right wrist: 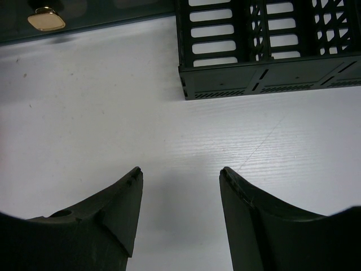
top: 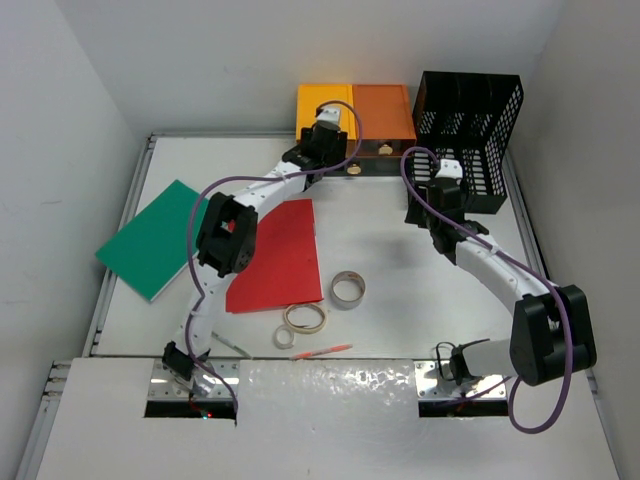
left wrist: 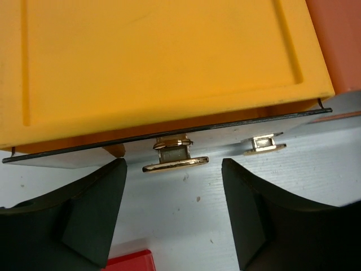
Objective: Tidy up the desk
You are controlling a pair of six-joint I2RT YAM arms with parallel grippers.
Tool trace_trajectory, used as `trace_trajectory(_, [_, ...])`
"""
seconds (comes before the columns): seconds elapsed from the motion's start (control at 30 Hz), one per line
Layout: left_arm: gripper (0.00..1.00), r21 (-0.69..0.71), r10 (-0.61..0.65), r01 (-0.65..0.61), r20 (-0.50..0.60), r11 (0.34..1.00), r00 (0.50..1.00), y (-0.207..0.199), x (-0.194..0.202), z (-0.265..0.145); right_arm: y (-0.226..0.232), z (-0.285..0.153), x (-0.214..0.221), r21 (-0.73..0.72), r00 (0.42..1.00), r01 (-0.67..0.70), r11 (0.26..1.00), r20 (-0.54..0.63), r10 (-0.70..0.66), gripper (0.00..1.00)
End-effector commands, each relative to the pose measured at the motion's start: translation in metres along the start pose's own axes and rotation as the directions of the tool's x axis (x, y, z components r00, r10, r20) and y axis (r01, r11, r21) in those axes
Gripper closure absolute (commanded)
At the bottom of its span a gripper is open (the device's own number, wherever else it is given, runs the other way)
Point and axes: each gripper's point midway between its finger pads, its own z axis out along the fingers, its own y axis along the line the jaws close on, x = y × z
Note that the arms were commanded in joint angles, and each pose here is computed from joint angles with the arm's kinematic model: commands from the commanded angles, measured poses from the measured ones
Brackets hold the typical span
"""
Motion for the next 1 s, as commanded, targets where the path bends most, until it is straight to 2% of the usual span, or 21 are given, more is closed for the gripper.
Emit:
trace_trajectory(0.0, [0.37, -0.031, -0.053, 0.058, 0.140, 0.998, 0.989, 0.002, -0.047, -0.003, 0.000, -0.004, -0.016, -0.004, 0.998, 0.002, 1.000, 0.060, -0.002, 0.45])
trace_trajectory(0.27, [0.44, -0.031, -0.046, 0.051, 0.155, 0.998, 0.987, 0.001, -0.047, 0.003, -0.001, -0.003, -0.012, -0.003, 0.999, 0.021, 1.000, 0.048, -0.021, 0.45])
trace_trajectory(0.43, [0.68, -0.023, -0.046, 0.050, 0.155, 0.998, 0.987, 0.000, -0.049, 0.004, -0.003, -0.003, -0.006, 0.001, 0.999, 0.037, 0.999, 0.029, -0.037, 0.45])
trace_trajectory(0.47, [0.76, -0.020, -0.042, 0.045, 0.146, 0.999, 0.988, -0.001, -0.046, 0.004, -0.003, -0.004, -0.006, 0.002, 0.999, 0.039, 0.999, 0.029, -0.039, 0.45])
trace_trajectory(0.53, [0.85, -0.013, -0.043, 0.045, 0.138, 0.999, 0.989, -0.001, -0.046, 0.002, -0.005, -0.004, -0.005, 0.007, 0.999, 0.040, 0.999, 0.027, -0.040, 0.45])
trace_trajectory(0.6, [0.99, -0.009, -0.045, 0.046, 0.121, 0.999, 0.992, -0.002, -0.042, 0.000, -0.005, -0.005, -0.005, 0.007, 0.999, 0.040, 0.999, 0.029, -0.040, 0.45])
trace_trajectory(0.97, [1.00, 0.026, -0.017, 0.017, 0.022, 1.000, 1.000, 0.004, -0.031, -0.047, 0.017, -0.004, -0.007, -0.099, 1.000, 0.024, 0.995, 0.009, -0.023, 0.45])
